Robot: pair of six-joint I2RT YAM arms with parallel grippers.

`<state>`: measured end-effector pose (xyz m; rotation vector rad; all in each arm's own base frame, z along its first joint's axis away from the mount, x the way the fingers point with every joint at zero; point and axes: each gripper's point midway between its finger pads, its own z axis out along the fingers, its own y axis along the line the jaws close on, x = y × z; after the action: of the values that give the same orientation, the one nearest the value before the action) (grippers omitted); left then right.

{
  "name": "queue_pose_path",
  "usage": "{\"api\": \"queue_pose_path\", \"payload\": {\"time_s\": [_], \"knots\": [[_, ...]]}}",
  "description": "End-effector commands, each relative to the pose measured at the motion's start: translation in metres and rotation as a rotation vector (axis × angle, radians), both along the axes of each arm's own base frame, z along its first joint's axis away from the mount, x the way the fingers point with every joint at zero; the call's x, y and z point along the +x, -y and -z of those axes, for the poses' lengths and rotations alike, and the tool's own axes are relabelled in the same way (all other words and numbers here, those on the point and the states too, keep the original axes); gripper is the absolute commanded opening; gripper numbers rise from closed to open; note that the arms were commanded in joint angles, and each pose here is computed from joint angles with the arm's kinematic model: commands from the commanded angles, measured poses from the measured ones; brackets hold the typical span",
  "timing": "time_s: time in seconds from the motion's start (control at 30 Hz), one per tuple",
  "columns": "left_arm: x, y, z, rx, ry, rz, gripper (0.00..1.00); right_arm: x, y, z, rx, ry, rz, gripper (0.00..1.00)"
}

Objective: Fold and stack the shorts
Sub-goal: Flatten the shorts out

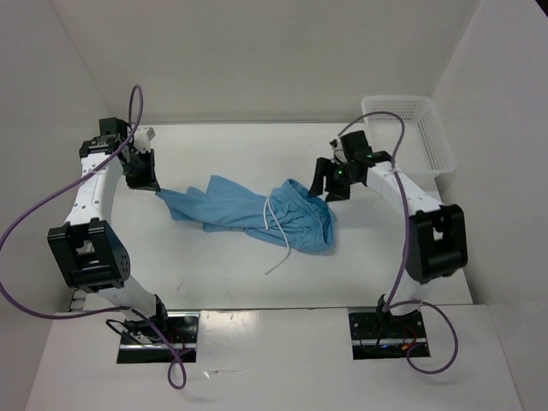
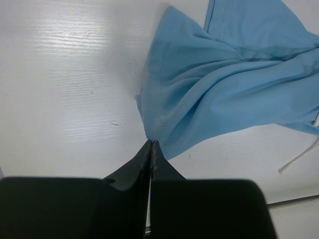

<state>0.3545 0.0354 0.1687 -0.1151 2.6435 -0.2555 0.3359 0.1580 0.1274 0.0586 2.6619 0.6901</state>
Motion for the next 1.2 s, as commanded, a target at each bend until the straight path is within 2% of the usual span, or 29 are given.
{"api": "queue_pose_path", "payload": {"time_s": [0.0, 0.13, 0.27, 0.3, 0.37, 0.4, 0.47, 0.5, 0.6, 0.63, 0.7, 0.73, 0.77, 0.87, 0.9, 1.03, 1.17], "knots": [[-0.002, 0.003, -0.001, -0.014, 0.000, 0.009, 0.00, 0.029, -0.035, 0.017, -0.038, 0.055, -0.116, 0.69], [-0.006, 0.002, 0.005, -0.009, -0.020, 0.004, 0.00, 0.032, -0.039, 0.046, -0.106, 0.026, -0.143, 0.69], [-0.006, 0.002, 0.005, -0.009, -0.020, 0.004, 0.00, 0.040, -0.037, 0.053, -0.130, 0.043, -0.138, 0.69], [-0.006, 0.002, 0.005, -0.009, -0.020, 0.004, 0.00, 0.036, -0.035, 0.060, -0.136, 0.022, -0.140, 0.67], [-0.006, 0.002, 0.005, -0.009, -0.020, 0.004, 0.00, 0.029, -0.044, 0.066, -0.089, -0.003, -0.180, 0.49], [-0.006, 0.002, 0.005, -0.009, -0.020, 0.004, 0.00, 0.020, -0.052, 0.069, -0.034, -0.038, -0.213, 0.24], [-0.004, 0.001, 0.004, -0.007, -0.011, 0.004, 0.00, 0.017, -0.062, 0.067, 0.030, -0.032, -0.244, 0.05], [-0.004, 0.001, 0.004, -0.007, -0.011, 0.004, 0.00, 0.012, -0.066, 0.068, 0.061, -0.049, -0.248, 0.00], [0.007, -0.001, -0.004, 0.002, 0.029, 0.004, 0.00, 0.031, -0.061, 0.023, 0.139, 0.053, -0.208, 0.00], [0.012, -0.006, -0.005, 0.021, 0.033, -0.005, 0.00, 0.052, -0.048, -0.020, 0.200, 0.141, -0.172, 0.00], [0.033, -0.021, -0.034, 0.070, 0.113, -0.033, 0.00, 0.073, -0.028, -0.069, 0.269, 0.222, -0.111, 0.00], [0.042, -0.027, -0.039, 0.093, 0.128, -0.045, 0.00, 0.092, -0.005, -0.114, 0.318, 0.317, -0.075, 0.00], [0.053, -0.037, -0.066, 0.109, 0.194, -0.064, 0.00, 0.094, 0.005, -0.140, 0.341, 0.361, -0.061, 0.00], [0.063, -0.047, -0.090, 0.120, 0.232, -0.083, 0.00, 0.091, 0.014, -0.199, 0.418, 0.466, -0.087, 0.00], [0.066, -0.054, -0.110, 0.133, 0.278, -0.097, 0.00, 0.087, 0.012, -0.208, 0.430, 0.484, -0.094, 0.00], [0.054, -0.052, -0.131, 0.149, 0.315, -0.103, 0.00, 0.062, -0.009, -0.191, 0.437, 0.433, -0.122, 0.00], [0.031, -0.051, -0.109, 0.159, 0.245, -0.118, 0.00, 0.039, -0.007, -0.164, 0.436, 0.376, -0.110, 0.00]]}}
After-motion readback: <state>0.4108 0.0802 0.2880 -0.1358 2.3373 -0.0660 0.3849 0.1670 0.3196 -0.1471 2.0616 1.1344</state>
